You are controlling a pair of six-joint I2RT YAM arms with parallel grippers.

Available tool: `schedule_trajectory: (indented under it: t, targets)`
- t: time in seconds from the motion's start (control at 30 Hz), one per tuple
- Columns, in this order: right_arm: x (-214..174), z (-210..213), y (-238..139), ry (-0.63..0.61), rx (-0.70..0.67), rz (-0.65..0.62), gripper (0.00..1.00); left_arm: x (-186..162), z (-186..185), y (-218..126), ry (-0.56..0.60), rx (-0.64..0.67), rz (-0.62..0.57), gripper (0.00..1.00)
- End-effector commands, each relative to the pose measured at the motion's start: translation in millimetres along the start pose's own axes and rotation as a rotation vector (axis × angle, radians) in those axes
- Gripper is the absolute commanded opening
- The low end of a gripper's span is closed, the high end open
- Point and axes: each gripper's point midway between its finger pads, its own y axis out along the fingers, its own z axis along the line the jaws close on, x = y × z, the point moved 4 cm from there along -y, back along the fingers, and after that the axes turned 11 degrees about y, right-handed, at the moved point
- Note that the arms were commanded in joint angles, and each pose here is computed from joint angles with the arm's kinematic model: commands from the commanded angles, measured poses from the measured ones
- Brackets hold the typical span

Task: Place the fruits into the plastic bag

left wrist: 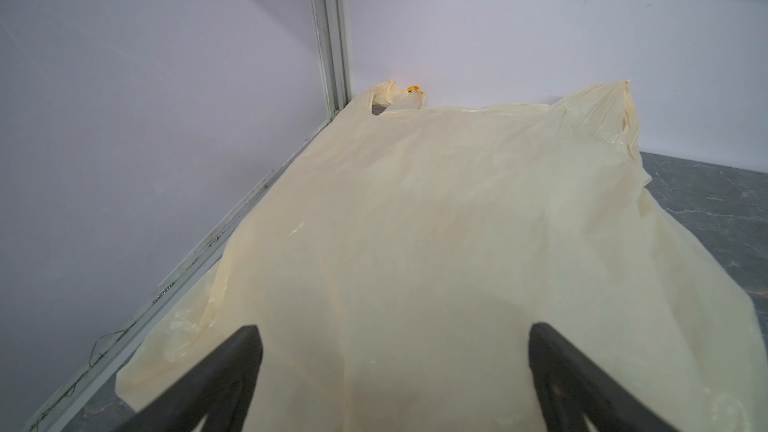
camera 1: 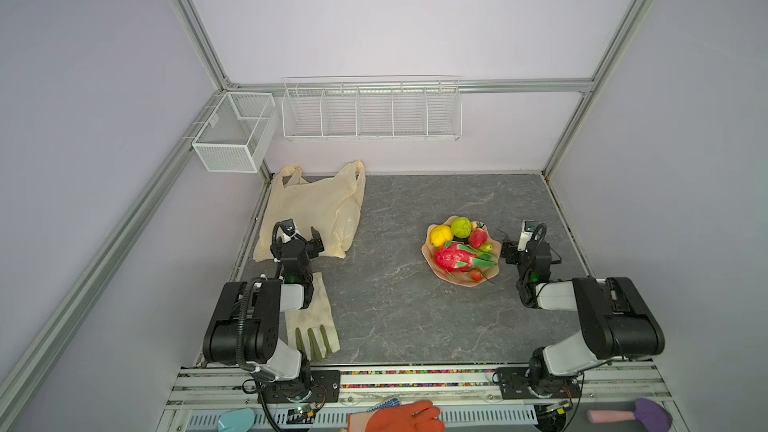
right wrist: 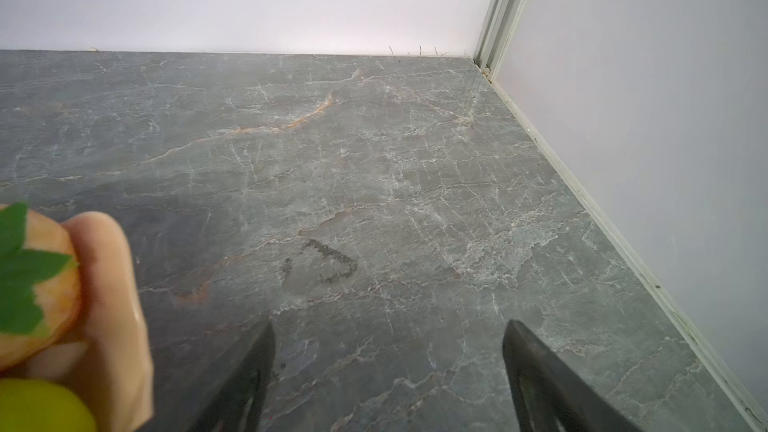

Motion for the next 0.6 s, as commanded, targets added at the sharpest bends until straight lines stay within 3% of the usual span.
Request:
schedule_trajectory:
  t: [0.0, 0.57]
  targets:
    - [7.2, 3.1, 0.1, -0.001, 0.01, -0.028, 0.88, -2.0, 0.8, -0.8, -0.004, 0.01, -0.004, 1.0]
    - [14.0, 1.5, -3.2, 0.006, -0.006, -0.044, 0.88, 2.7, -2.0, -5.3, 0.004, -0.019, -0.03, 1.0]
